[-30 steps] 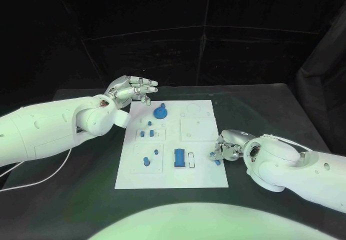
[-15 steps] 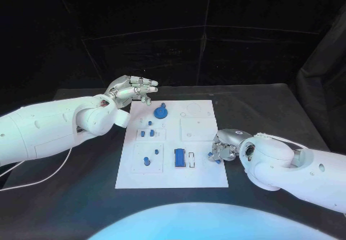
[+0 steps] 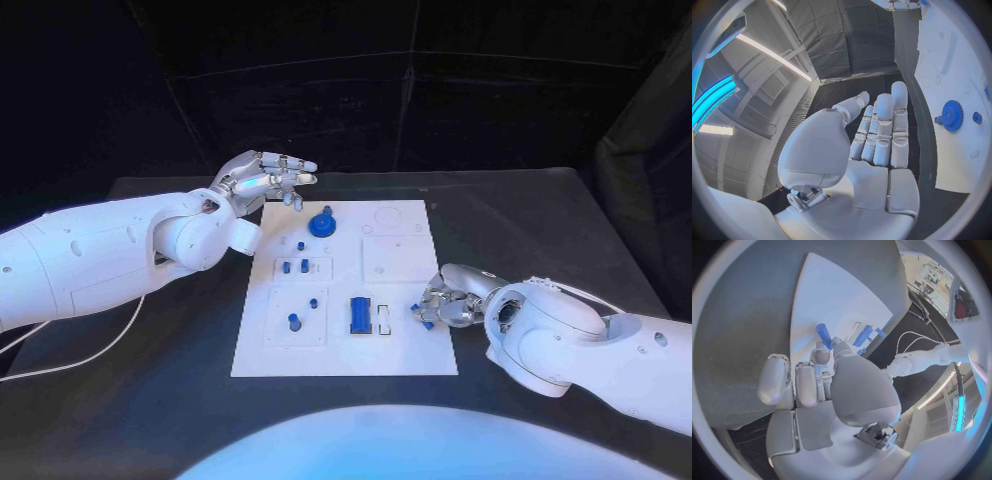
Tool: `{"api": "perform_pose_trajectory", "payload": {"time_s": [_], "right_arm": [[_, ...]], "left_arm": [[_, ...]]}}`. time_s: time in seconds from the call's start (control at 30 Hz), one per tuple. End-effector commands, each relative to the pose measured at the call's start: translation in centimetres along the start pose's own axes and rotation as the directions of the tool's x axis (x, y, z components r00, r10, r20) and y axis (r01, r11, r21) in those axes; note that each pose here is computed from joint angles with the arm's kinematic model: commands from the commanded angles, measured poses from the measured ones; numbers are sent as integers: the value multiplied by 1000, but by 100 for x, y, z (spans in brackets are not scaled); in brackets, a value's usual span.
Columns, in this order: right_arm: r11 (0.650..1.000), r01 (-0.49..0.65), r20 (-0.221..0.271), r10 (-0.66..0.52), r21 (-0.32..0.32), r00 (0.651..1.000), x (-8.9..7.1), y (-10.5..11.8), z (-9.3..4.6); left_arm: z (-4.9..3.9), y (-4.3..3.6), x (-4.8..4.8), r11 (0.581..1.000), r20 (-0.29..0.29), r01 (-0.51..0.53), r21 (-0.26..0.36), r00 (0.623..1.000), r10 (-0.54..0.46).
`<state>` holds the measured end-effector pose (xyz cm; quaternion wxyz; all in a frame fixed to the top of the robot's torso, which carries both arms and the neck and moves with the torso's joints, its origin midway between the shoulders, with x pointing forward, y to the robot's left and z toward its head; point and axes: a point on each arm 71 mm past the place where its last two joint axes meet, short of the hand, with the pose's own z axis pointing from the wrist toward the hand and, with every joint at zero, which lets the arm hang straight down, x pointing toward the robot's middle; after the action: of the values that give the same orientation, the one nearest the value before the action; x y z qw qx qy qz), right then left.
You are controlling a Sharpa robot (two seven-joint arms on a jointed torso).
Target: Assemble the parts on the task board
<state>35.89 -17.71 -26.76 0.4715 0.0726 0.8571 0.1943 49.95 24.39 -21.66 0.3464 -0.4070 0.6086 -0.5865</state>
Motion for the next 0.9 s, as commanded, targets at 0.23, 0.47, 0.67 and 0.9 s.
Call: {"api": "perform_pose_trajectory", "payload": {"time_s": [0.23, 0.47, 0.67, 0.9], "right_arm": [[966, -258, -90, 256, -14, 963, 84, 131, 13], [959, -282, -142, 277, -12, 950, 146, 209, 64], [963, -269, -165, 266, 6, 950, 185, 243, 125], [971, -240, -127, 238, -5, 963, 176, 285, 174]], "left_arm": [[1, -13, 12, 1000, -9, 8, 5, 1000, -8], [2, -14, 20, 1000, -11, 9, 5, 1000, -8], [3, -14, 25, 1000, -12, 9, 5, 1000, -9], [2, -14, 25, 1000, -13, 9, 4, 1000, -9]]}}
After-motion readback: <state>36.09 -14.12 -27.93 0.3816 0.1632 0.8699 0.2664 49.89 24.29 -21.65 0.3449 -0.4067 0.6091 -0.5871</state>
